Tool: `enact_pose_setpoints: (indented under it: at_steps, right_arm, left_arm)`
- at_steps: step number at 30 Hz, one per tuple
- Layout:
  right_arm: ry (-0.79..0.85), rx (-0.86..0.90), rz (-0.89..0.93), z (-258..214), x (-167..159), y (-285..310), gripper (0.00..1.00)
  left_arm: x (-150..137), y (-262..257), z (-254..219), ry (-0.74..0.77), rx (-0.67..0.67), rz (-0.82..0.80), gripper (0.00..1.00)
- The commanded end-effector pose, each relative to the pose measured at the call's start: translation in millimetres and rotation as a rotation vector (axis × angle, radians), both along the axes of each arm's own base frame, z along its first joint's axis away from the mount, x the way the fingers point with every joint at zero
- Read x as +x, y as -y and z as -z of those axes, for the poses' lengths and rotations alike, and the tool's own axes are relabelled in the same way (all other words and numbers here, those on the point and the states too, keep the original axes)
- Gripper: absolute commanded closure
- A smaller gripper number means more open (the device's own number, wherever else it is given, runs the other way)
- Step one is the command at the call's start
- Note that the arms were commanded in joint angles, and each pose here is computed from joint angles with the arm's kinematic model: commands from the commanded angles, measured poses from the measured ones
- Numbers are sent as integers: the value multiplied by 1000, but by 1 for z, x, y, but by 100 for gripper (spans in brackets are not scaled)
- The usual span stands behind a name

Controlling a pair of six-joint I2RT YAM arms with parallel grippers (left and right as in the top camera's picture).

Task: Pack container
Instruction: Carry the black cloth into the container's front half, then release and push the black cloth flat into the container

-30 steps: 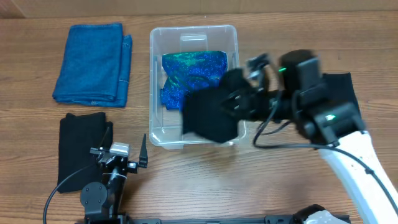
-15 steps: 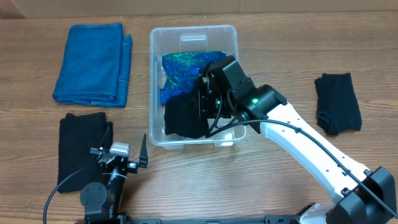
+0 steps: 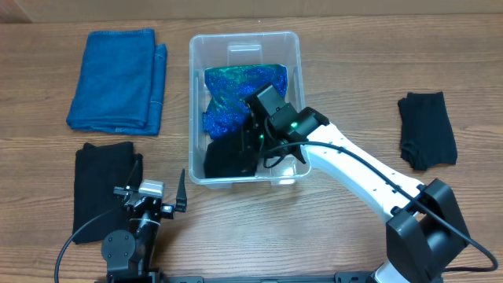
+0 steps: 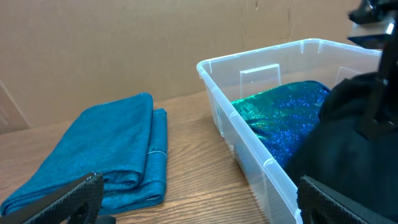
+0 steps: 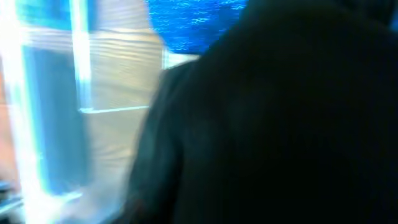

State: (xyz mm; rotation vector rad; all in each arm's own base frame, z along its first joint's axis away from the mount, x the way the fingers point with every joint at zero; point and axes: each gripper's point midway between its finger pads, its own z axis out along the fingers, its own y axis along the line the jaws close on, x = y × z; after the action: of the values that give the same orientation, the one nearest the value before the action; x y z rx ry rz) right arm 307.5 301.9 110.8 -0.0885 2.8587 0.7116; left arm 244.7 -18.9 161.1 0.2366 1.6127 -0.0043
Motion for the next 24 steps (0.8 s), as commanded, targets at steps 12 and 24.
enact_pose_setpoints:
  at_steps: [12,24]
  right_arm:
    - [100,-181,131,-70,58,87,4]
    - [80,-388,86,4,64,72,89]
  left_arm:
    - [0,-2,-1,5,-10,-11,0]
    - [0,-2,-1,5,-10,-11,0]
